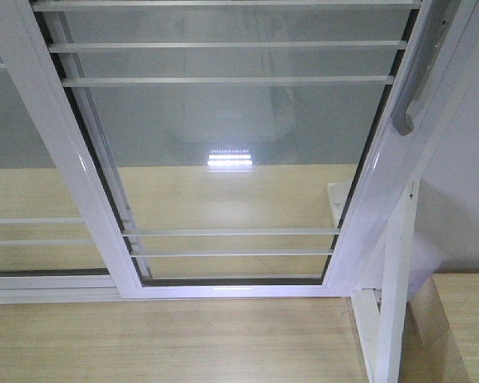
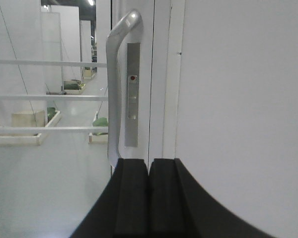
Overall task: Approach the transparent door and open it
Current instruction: 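Move the right gripper toward the grey vertical door handle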
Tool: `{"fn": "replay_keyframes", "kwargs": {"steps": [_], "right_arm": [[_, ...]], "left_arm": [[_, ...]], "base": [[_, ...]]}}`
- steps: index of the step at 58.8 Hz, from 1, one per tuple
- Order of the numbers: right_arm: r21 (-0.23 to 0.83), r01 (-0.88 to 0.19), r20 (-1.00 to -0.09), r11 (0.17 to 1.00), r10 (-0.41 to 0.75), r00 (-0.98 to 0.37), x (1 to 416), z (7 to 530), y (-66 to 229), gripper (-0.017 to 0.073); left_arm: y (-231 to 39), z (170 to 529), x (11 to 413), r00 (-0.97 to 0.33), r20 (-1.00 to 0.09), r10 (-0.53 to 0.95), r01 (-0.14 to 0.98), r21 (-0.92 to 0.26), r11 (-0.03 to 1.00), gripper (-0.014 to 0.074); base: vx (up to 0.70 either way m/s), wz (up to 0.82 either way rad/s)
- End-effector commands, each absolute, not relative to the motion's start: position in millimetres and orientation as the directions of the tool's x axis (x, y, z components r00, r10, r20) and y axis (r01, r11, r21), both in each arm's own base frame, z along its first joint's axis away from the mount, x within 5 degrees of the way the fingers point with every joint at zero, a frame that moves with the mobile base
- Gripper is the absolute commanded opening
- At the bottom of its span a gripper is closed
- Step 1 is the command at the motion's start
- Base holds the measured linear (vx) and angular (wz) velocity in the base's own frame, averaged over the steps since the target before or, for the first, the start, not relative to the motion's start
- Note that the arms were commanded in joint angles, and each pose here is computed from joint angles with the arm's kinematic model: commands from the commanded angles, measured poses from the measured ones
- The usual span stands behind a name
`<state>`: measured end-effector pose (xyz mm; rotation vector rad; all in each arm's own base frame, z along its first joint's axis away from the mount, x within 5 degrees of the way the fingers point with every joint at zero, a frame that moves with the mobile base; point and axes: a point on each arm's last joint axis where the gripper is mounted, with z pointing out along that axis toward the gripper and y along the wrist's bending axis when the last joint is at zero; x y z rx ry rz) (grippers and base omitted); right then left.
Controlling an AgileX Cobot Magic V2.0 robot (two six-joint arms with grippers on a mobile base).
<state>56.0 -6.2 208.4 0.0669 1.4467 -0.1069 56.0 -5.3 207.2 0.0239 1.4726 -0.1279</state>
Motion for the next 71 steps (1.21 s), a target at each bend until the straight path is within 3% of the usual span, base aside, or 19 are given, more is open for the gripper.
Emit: {"fn": "replay_keyframes", "kwargs": {"steps": [1,17,27,34,45,58,67,71], "right_arm": [[0.036,0.106,-0.979,0.994,0.013,0.204,54,226,-6,-0.0008],[0.014,0.113,-0.969,0.993,-0.014,0.246,34,306,-4,-0.0008],[-0.093,0.140,-0.971,0.986,-0.121,0.207,35,360,-4,-0.0008],[-0.141,0.141,-0.976,0.980,-0.162,0.146,58,364,-7,-0.0008],[-0.127,0.112,-0.992,0.986,-0.125,-0.031,99,350,-11,0.0009],[-0.127,0.103,-0.988,0.987,-0.116,-0.103,122,341,-14,0.0156],[-0.120,0.101,-0.987,0.988,-0.108,-0.121,127,339,-15,0.0333],[-0.056,0.103,-0.990,0.993,-0.043,-0.131,129,337,-15,0.0386]], "left_arm": [[-4,237,50,0.250,-0.964,-0.089,0.108,-0.064,0.992,-0.0006],[-3,318,30,0.316,-0.948,-0.027,0.099,0.004,0.995,-0.0006],[-4,365,37,0.273,-0.962,0.024,0.086,0.049,0.995,-0.0006],[-6,367,63,0.228,-0.971,0.069,0.076,0.088,0.993,-0.0006],[-10,354,103,0.071,-0.995,0.067,0.091,0.073,0.993,-0.0006],[-12,344,121,-0.013,-0.997,0.073,0.097,0.071,0.993,0.0030],[-12,342,122,-0.034,-0.995,0.093,0.099,0.089,0.991,0.0130],[-12,338,124,-0.072,-0.992,0.105,0.101,0.097,0.990,0.0179]], "base": [[0.00,0.00],[0.00,0.00],[0.00,0.00],[0.00,0.00],[0.00,0.00],[0.00,0.00],[0.00,0.00],[0.00,0.00]]}}
